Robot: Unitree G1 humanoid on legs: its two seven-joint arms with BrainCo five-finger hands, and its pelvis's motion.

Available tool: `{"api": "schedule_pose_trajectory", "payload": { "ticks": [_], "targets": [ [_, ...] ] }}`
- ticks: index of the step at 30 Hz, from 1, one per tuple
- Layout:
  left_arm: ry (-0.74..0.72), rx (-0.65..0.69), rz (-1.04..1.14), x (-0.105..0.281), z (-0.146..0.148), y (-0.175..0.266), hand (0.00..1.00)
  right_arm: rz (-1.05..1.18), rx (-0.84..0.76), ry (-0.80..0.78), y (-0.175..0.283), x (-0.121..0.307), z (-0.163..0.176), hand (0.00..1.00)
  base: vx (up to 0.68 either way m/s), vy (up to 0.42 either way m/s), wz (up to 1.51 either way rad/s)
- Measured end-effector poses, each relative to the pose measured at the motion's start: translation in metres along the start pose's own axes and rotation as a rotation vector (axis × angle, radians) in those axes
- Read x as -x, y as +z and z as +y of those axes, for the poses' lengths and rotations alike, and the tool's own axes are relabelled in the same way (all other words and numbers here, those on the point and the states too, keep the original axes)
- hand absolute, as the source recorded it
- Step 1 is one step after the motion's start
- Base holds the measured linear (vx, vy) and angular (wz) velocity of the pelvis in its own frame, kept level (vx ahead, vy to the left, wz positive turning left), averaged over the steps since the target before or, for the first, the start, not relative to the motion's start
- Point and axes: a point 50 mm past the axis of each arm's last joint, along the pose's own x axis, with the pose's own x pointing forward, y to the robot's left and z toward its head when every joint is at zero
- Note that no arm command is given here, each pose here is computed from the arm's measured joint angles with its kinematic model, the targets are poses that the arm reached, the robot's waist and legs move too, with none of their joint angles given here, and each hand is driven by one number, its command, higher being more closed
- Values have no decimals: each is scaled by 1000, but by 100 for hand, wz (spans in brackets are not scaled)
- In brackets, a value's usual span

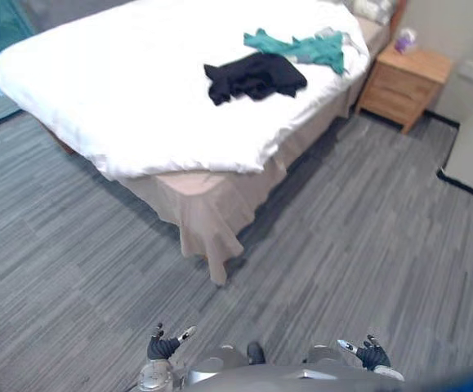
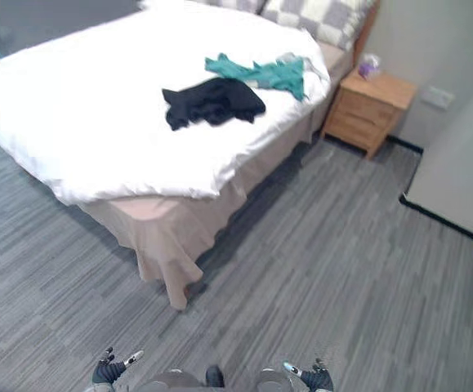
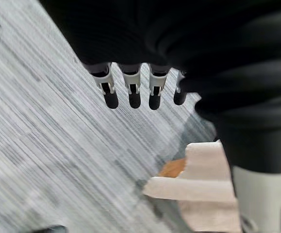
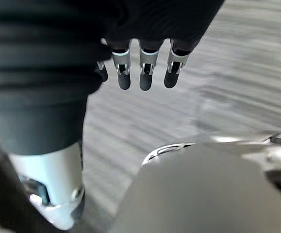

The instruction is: Tidy the bed and pick cloth on bed and put in laundry

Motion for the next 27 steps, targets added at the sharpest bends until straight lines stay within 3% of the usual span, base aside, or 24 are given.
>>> {"api": "schedule_pose_trajectory", "payload": {
  "ticks": [5, 9, 13, 18, 24, 27],
  "targets": [
    [-62, 17, -8, -1, -19, 6, 0, -18, -17, 2, -5, 3, 2, 0, 341, -153, 153],
    [-29, 80, -14, 2, -13, 2, 0, -18, -17, 21, -12, 6, 8, 0, 340, -261, 102],
    [-47, 143, 6, 8, -32, -3, 0, -47, 68, 27, 2, 0, -8, 0, 340, -318, 34],
    [-48, 137, -3, 6, -32, 1, 0, 28, 132, 62, -2, -2, -3, 0, 162, -203, 30],
    [-81, 124, 32, 6, -36, -1, 0, 98, 109, 35, -11, -1, -10, 0, 39, -69, 27],
    [-37, 310, 122, 6, -33, -11, 0, 120, 73, 16, -15, 0, -13, 0, 47, 6, 30]
  ]
}}
